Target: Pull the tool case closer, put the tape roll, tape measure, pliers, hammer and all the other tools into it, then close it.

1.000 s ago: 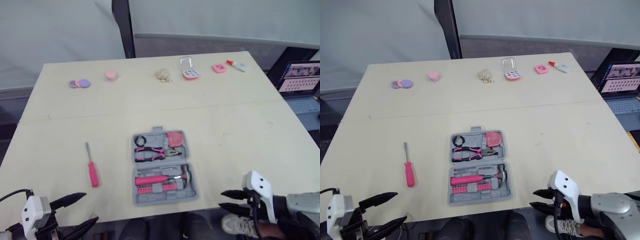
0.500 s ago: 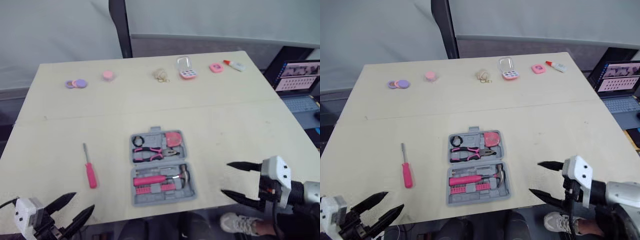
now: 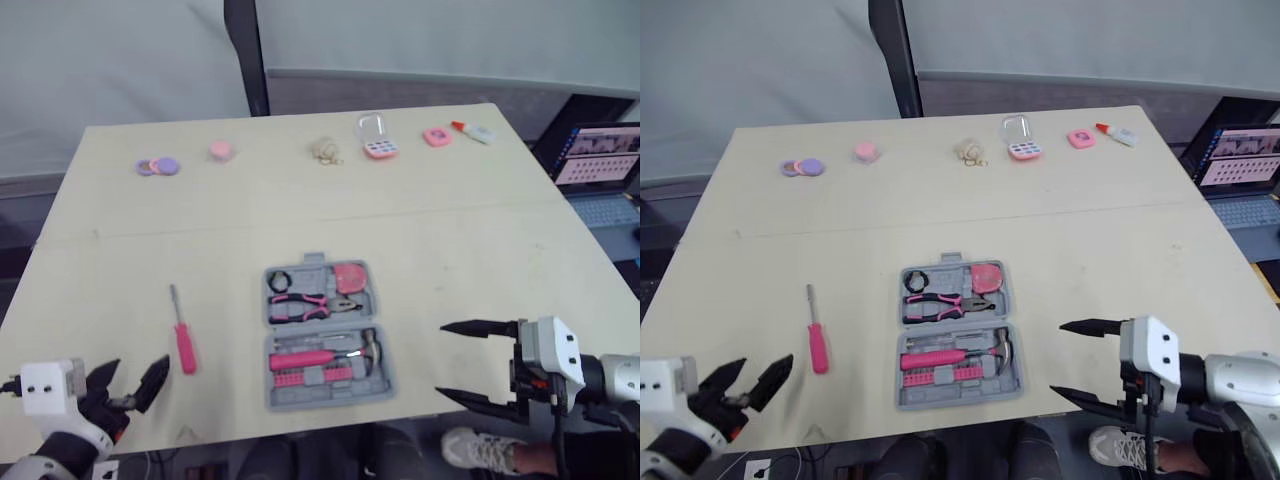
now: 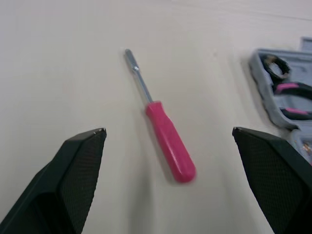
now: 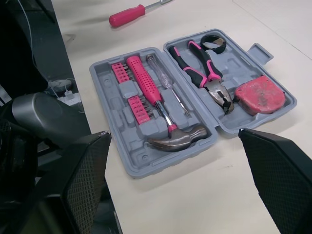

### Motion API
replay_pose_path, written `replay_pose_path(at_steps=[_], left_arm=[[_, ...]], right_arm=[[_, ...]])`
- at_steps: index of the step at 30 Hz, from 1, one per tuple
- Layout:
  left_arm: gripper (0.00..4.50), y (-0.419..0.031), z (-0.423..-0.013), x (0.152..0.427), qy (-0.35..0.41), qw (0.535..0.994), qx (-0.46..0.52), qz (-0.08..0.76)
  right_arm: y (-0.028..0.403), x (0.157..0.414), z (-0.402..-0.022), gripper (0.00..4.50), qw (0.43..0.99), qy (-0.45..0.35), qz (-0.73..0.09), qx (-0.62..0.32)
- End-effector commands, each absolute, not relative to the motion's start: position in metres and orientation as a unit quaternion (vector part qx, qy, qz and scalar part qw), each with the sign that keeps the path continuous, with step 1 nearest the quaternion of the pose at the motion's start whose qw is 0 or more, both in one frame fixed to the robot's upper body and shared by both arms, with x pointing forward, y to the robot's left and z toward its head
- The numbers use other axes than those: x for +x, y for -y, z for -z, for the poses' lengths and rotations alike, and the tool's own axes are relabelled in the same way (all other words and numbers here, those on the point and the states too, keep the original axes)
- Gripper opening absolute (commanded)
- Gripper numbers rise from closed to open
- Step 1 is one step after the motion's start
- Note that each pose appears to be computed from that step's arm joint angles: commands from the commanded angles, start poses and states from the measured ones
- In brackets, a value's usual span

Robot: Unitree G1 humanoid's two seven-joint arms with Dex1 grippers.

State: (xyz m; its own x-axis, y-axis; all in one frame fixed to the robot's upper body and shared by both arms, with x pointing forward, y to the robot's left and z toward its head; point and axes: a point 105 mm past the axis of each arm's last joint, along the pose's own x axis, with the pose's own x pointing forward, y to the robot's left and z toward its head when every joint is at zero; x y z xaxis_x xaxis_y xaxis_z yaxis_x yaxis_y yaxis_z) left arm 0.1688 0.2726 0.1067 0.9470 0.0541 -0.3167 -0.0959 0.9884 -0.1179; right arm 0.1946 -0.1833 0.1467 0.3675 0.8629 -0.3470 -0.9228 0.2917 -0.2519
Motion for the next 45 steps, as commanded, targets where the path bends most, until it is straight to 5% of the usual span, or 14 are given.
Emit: replay_pose_path(at_steps=[1,19,45], left_arm=[[4.50,-0.278,-0.111,0.175,-0.167,0.981,-0.036,-0.090],[4.50,-0.255,-0.088,0.227,-0.250,0.954,-0.104,-0.128],[4.50,-0.245,-0.054,0.256,-0.344,0.920,-0.081,-0.172]], right_arm=[[0.178,0.194,-0.151,4.44,0.791,-0.061,-0.572,-0.210],[0.180,0.199,-0.157,4.44,0.793,-0.063,-0.558,-0.237],[0.180,0.195,-0.163,4.44,0.816,-0.059,-0.522,-0.242]])
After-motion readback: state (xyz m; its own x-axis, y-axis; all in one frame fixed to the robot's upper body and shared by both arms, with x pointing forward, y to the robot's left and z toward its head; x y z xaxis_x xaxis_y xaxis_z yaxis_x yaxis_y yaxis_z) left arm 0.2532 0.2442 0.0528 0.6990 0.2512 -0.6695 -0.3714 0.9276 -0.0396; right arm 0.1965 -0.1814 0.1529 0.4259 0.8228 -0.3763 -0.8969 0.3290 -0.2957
